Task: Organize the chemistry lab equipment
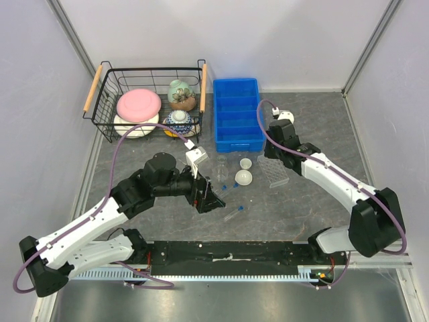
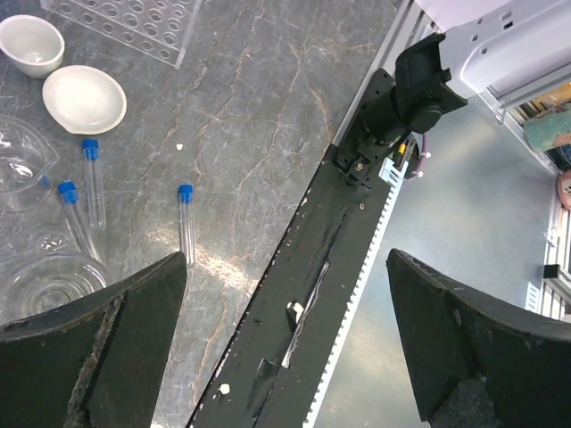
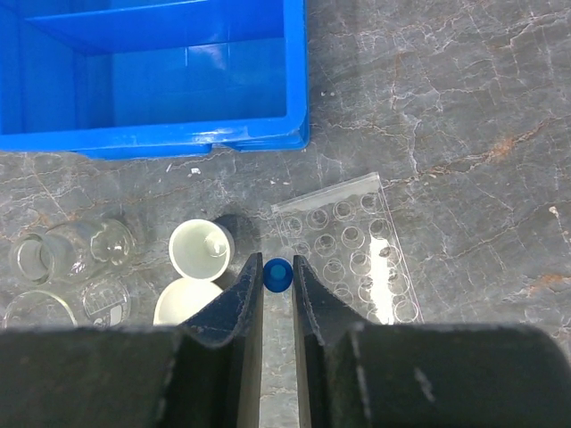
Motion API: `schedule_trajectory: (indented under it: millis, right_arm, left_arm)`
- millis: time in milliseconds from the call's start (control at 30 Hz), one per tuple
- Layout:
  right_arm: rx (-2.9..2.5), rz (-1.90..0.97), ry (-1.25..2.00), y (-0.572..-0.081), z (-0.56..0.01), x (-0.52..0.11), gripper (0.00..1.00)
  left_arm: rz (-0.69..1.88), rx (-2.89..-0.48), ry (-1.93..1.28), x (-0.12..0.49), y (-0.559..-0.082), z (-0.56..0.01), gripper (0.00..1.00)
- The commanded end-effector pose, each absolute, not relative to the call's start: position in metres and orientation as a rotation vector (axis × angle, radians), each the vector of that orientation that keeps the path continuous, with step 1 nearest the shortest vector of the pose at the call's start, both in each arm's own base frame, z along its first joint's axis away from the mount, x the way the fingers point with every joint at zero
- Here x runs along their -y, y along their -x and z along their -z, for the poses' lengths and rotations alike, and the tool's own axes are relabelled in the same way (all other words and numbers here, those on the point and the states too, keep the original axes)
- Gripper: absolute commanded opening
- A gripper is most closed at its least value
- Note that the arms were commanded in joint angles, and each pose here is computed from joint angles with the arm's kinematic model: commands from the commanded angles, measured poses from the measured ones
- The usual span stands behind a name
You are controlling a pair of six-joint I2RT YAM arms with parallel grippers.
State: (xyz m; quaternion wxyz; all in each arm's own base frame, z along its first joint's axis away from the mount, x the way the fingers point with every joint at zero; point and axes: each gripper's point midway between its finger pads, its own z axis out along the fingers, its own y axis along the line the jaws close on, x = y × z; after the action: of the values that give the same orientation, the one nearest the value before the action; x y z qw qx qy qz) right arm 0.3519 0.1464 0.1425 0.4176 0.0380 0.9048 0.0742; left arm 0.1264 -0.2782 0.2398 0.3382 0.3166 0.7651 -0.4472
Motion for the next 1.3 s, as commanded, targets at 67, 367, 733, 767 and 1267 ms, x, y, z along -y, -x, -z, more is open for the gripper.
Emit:
schedule_trajectory:
  millis: [67,367,733,767,1267]
  right_arm:
    - [-2.233,-0.159,-0.068,-0.368,-0.141,-0.148,0.00]
    - [-2.257,-0.134,-0.052,-0.374,-0.119,-0.150,0.00]
    - [-2.258,-0.116,-0.027,-0.378,-0.112,-0.151,0.00]
    - [-2.258,-0.102,-0.026,-0.378,-0.111,-0.150,0.00]
    - [-2.227,-0.053,-0.022,-0.370,-0.094,-0.151,0.00]
  left_arm:
    - [1.114,-1.965,-0.833,0.275,-0.133,-0.241,1.00]
    - [1.103,-1.963,-0.838,0.276,-0.135,-0.238,1.00]
    - [1.103,-1.973,-0.851,0.279,-0.136,-0.233,1.00]
    - [1.103,-1.973,-0.851,0.279,-0.136,-0.233,1.00]
    - [1.116,-1.969,-0.859,0.277,-0.133,-0.233,1.00]
